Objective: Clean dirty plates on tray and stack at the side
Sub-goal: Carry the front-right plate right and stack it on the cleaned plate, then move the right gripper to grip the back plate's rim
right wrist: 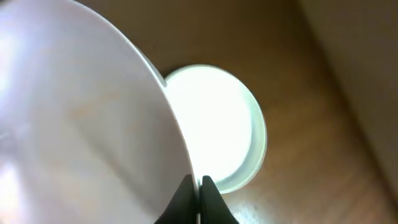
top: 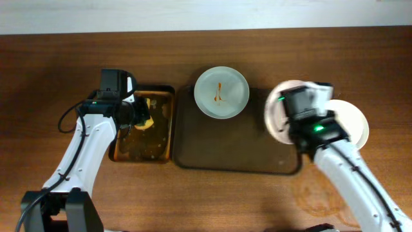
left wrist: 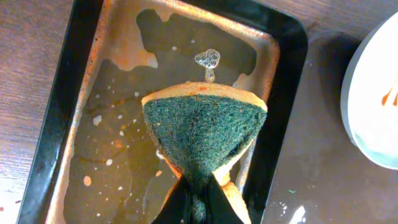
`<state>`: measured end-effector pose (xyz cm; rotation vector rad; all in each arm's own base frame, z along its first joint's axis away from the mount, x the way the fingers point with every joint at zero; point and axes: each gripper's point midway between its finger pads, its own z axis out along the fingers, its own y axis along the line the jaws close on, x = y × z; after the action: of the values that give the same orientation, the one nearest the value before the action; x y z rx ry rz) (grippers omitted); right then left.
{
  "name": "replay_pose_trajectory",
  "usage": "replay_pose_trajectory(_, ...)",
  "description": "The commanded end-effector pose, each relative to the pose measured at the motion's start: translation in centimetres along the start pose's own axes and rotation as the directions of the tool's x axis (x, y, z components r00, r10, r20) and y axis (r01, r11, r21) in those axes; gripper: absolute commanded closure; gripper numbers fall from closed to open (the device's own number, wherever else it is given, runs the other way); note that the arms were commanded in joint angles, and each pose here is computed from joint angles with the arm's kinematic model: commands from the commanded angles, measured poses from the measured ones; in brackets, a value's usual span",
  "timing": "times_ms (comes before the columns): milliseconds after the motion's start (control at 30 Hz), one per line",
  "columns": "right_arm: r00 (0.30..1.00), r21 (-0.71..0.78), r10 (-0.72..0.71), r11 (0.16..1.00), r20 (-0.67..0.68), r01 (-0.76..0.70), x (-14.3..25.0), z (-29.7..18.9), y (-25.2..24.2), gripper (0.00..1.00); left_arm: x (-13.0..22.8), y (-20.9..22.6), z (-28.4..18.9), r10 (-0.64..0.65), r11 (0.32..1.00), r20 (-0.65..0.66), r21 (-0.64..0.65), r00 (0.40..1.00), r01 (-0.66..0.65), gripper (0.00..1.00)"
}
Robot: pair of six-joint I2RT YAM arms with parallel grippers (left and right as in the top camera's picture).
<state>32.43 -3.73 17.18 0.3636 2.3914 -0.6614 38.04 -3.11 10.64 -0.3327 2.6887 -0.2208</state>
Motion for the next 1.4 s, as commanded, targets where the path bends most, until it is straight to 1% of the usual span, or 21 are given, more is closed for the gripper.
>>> replay_pose_trajectory(0,0.966,-0.166,0.207,0.959,-0.153,-0.231,0.3,2.1,-1.3,0.96,-0.3,0.1,-0.5,0.014,1.000,0.016,0.000,1.000,-0.014,1.00)
replay_pose_trajectory(167,0.827,-0.080,0.480,0.850,-0.292,-0.521,2.4,6.9,-9.1,0.96,-0.3,0.1,-0.5,0.014,1.000,0.016,0.000,1.000,-0.014,1.00)
replay_pose_trajectory(300,0.729,0.020,0.587,0.783,-0.351,-0.621,5.0,10.3,-12.9,0.96,-0.2,0.1,-0.5,0.014,1.000,0.013,-0.001,1.000,-0.014,1.00)
replay_pose_trajectory(433,0.682,0.012,0.633,0.736,-0.367,-0.677,5.5,12.2,-13.8,0.95,-0.2,0.1,-0.5,0.013,1.000,0.012,-0.001,1.000,-0.013,1.00)
replay_pose_trajectory(467,0.680,0.007,0.636,0.732,-0.365,-0.681,5.4,12.2,-13.9,0.91,-0.2,0.1,-0.5,0.013,1.000,0.012,-0.001,1.000,-0.013,1.00)
replay_pose_trajectory(500,0.680,-0.007,0.636,0.728,-0.366,-0.685,5.2,12.2,-13.7,0.79,-0.2,0.1,-0.5,0.013,1.000,0.012,-0.001,1.000,-0.013,1.00)
replay_pose_trajectory(533,0.678,-0.045,0.633,0.718,-0.373,-0.695,4.8,12.2,-13.1,0.60,-0.2,0.1,-0.5,0.013,1.000,0.012,-0.001,1.000,-0.013,1.00)
replay_pose_trajectory(567,0.677,-0.103,0.629,0.699,-0.383,-0.708,4.1,12.1,-12.2,0.47,-0.2,0.1,-0.5,0.013,1.000,0.012,-0.001,1.000,-0.013,1.00)
replay_pose_trajectory(600,0.676,-0.158,0.624,0.678,-0.393,-0.718,3.4,11.9,-11.4,0.14,-0.2,0.1,-0.5,0.013,1.000,0.012,-0.001,1.000,-0.013,1.00)
replay_pose_trajectory(633,0.675,-0.206,0.617,0.658,-0.405,-0.725,2.9,11.6,-10.7,0.03,-0.2,0.1,-0.5,0.013,1.000,0.012,-0.001,1.000,-0.013,1.00)
replay_pose_trajectory(733,0.680,-0.350,0.578,0.586,-0.452,-0.731,1.5,10.4,-8.3,0.02,-0.2,0.1,-0.5,0.013,1.000,0.012,-0.001,1.000,-0.013,1.00)
replay_pose_trajectory(767,0.706,-0.408,0.537,0.578,-0.461,-0.706,1.1,9.8,-7.2,0.05,-0.2,0.1,-0.5,0.013,1.000,0.012,-0.001,1.000,-0.013,1.00)
replay_pose_trajectory(800,0.740,-0.455,0.486,0.586,-0.465,-0.671,1.0,9.1,-5.8,0.18,-0.2,0.1,-0.5,0.013,1.000,0.012,-0.001,1.000,-0.013,1.00)
replay_pose_trajectory(833,0.784,-0.496,0.408,0.613,-0.468,-0.615,1.2,8.2,-3.7,0.22,-0.2,0.1,-0.5,0.013,1.000,0.012,-0.001,1.000,-0.013,1.00)
replay_pose_trajectory(900,0.833,-0.549,0.305,0.639,-0.462,-0.539,1.0,6.6,-1.1,0.23,-0.2,0.1,-0.5,0.013,1.000,0.012,-0.001,1.000,-0.013,1.00)
replay_pose_trajectory(967,0.891,-0.555,0.186,0.724,-0.415,-0.410,-0.2,4.4,1.0,0.23,-0.2,0.1,-0.5,0.013,1.000,0.010,-0.002,1.000,-0.013,1.00)
replay_pose_trajectory(1000,0.930,-0.558,0.111,0.773,-0.351,-0.303,-1.9,2.5,2.0,0.22,-0.2,0.1,-0.5,0.013,1.000,0.010,-0.002,1.000,-0.013,1.00)
replay_pose_trajectory(1067,0.970,-0.597,0.017,0.785,-0.244,-0.164,-4.6,-1.3,4.6,0.22,-0.2,0.1,-0.5,0.013,1.000,0.010,-0.002,1.000,-0.013,1.00)
replay_pose_trajectory(1167,0.990,-0.680,-0.057,0.731,-0.131,-0.048,-5.8,-4.2,9.4,0.21,-0.2,0.1,-0.5,0.013,1.000,0.010,-0.002,1.000,-0.013,1.00)
replay_pose_trajectory(1267,0.988,-0.715,-0.112,0.699,-0.107,0.002,-5.5,-3.6,13.8,0.21,-0.2,0.1,-0.5,0.013,1.000,0.010,-0.002,1.000,-0.013,1.00)
replay_pose_trajectory(1367,0.976,-0.717,-0.154,0.697,-0.153,-0.003,-3.9,-1.0,17.5,0.31,-0.1,0.1,-0.5,0.014,1.000,0.009,-0.002,1.000,-0.014,1.00)
